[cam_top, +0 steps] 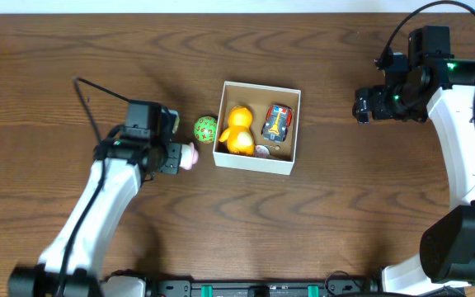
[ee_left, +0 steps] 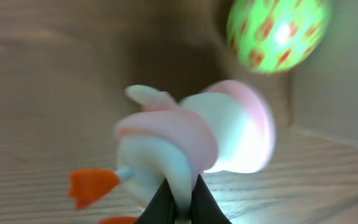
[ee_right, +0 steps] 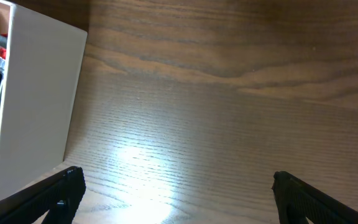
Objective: Pack container
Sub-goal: 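Lift the duck with the left gripper and carry it over the box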
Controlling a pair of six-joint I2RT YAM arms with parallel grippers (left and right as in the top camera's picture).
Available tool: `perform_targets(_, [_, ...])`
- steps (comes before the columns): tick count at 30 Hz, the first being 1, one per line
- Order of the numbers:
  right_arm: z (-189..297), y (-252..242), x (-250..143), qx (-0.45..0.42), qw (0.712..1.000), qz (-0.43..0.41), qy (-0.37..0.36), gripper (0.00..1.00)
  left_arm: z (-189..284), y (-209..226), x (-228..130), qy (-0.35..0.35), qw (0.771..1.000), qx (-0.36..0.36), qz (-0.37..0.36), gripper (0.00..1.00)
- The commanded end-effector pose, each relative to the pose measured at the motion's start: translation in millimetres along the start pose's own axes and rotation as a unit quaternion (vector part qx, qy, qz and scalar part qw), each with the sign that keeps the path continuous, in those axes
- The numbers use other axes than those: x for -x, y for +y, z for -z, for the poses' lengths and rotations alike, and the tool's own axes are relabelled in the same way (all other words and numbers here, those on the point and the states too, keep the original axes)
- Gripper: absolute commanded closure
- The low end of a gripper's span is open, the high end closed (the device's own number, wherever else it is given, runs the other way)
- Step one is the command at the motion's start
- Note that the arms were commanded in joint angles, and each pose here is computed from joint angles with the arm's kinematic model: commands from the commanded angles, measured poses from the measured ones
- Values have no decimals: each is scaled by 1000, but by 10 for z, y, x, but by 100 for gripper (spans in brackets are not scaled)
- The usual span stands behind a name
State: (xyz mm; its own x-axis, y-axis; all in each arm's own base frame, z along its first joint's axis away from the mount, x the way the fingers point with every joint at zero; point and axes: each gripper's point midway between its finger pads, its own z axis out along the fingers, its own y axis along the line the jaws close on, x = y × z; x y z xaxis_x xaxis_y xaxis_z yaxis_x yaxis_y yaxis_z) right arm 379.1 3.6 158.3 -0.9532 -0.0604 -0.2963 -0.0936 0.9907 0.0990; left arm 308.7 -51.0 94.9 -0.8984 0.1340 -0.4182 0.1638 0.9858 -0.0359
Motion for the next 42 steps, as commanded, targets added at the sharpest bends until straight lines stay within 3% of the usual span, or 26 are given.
perform_targets(1, [116,-11,49,-3,1000,-7,-18,1,468,-26,325,-90,995,-6,43,94])
perform_targets(5, [116,-11,49,-3,1000,-7,-18,1,968,-58,480,-179,977,-26,115,94])
perform_targets(10, [116,-11,49,-3,1000,-7,-18,1,1536,-357,624,-263,944,-134,150,94])
perform_targets(16, [116,-11,49,-3,1000,-7,-18,1,1803,-576,749,-295,917,-209,172,94])
perform_targets(20, [116,-11,49,-3,1000,-7,-18,1,1747,-793,801,-287,919,-234,136,94])
perform_targets(28, [116,-11,49,-3,1000,-7,-18,1,1287,-1329,730,-237,941,-240,-30,94])
perform_targets(42, [116,-11,49,-3,1000,-7,-18,1,403,-1515,504,-107,967,-230,-34,94])
